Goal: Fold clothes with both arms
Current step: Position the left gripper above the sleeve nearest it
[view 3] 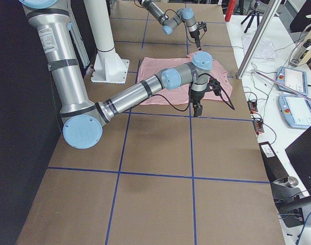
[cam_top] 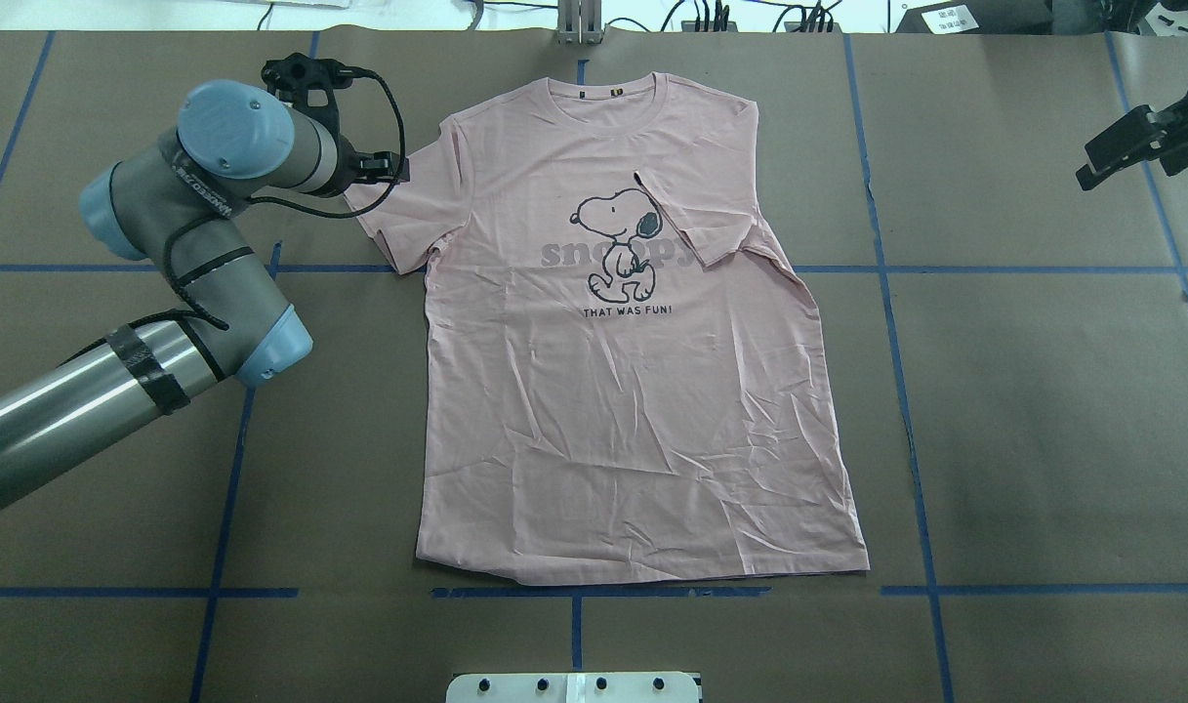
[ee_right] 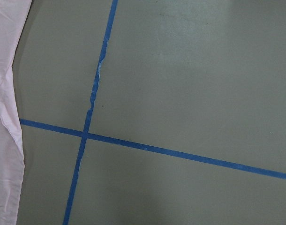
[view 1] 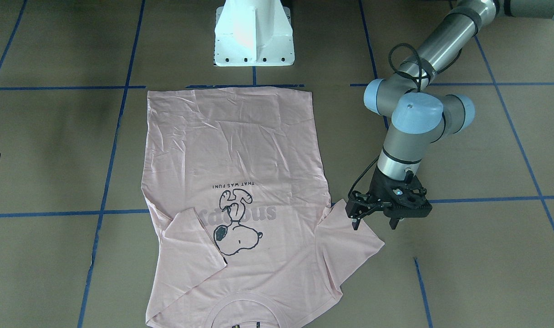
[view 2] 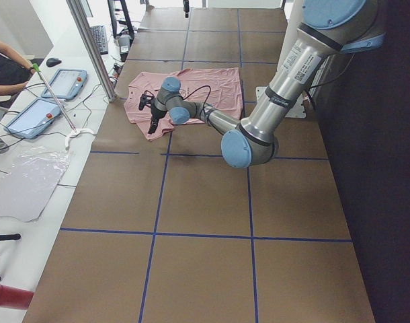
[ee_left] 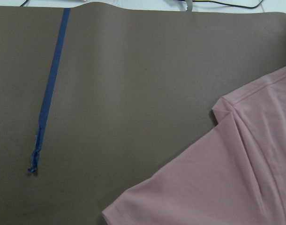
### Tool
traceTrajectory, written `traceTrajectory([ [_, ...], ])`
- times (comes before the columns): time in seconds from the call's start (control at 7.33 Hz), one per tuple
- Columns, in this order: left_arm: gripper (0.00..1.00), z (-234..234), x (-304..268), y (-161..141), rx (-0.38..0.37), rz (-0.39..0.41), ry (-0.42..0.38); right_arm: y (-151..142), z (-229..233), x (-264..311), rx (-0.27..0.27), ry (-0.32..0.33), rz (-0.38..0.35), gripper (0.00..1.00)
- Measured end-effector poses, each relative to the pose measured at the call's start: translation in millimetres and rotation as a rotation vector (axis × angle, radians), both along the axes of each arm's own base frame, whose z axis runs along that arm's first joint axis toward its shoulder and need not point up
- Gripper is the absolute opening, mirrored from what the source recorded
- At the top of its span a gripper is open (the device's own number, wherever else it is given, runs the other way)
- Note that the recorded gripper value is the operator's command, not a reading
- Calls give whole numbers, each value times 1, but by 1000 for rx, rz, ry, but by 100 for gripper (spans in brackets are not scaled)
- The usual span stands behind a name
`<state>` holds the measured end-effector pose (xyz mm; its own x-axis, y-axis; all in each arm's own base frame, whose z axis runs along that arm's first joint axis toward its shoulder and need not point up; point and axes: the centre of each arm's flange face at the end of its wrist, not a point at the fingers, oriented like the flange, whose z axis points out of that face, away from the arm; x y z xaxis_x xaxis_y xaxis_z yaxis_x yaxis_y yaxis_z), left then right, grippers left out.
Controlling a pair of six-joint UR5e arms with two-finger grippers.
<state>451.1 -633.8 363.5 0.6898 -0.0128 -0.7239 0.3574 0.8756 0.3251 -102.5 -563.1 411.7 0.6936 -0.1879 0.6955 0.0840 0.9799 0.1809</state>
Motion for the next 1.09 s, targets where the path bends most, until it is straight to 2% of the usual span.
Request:
traceTrajectory([
  [0.55, 86, 25, 11, -8, -7, -11, -32, 1, -2, 3, -1, -13, 1, 100],
  [1.09, 67, 40, 14, -10, -1, -10, -28, 2, -5, 3, 0, -17, 4, 100],
])
